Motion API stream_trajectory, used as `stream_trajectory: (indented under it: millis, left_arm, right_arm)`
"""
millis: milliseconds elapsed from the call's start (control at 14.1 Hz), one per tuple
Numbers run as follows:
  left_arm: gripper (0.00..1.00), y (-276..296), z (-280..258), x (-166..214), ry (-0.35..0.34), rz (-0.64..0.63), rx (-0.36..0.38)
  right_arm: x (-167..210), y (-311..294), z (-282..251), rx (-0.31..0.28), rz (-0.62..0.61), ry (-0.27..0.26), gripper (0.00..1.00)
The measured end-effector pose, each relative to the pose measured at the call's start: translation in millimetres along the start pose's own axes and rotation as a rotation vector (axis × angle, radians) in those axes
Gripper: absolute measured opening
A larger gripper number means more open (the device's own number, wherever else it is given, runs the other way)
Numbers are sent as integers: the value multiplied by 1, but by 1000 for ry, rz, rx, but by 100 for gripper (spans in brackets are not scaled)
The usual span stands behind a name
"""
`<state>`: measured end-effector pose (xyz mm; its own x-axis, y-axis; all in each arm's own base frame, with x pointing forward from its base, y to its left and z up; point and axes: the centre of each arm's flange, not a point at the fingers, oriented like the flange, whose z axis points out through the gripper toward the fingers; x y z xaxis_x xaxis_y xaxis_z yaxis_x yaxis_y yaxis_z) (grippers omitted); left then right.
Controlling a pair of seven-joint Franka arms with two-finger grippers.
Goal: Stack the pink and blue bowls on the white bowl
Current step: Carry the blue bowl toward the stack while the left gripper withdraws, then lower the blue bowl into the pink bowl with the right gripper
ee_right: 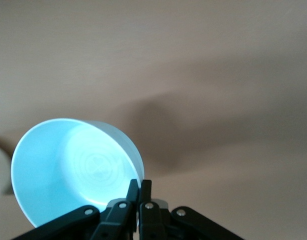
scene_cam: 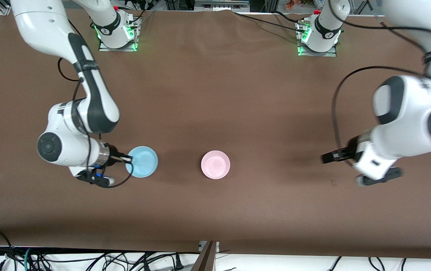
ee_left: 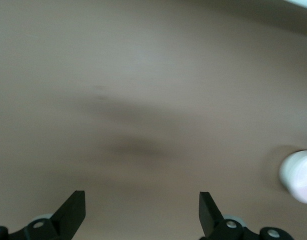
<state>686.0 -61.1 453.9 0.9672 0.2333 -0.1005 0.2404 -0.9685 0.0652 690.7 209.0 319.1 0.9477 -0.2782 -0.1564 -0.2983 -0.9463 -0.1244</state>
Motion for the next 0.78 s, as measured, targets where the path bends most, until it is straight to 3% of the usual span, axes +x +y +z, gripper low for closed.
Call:
stream_trajectory:
  millis: [142, 355, 568, 781]
  left_arm:
    - [100, -47, -24, -6, -16, 30, 18]
    - [100, -99, -59, -21, -16, 39, 4]
    - [100, -115, -84, -42, -24, 58, 29]
    - [100, -92, -99, -61, -27, 124, 101]
  right_arm:
    - [-39, -67, 6, 8, 109, 16, 2]
    - [-91, -156, 36, 71, 261, 54, 2]
    - [-106, -192, 67, 112, 337, 74, 2]
    - [-103, -198, 84, 127, 357, 85, 2]
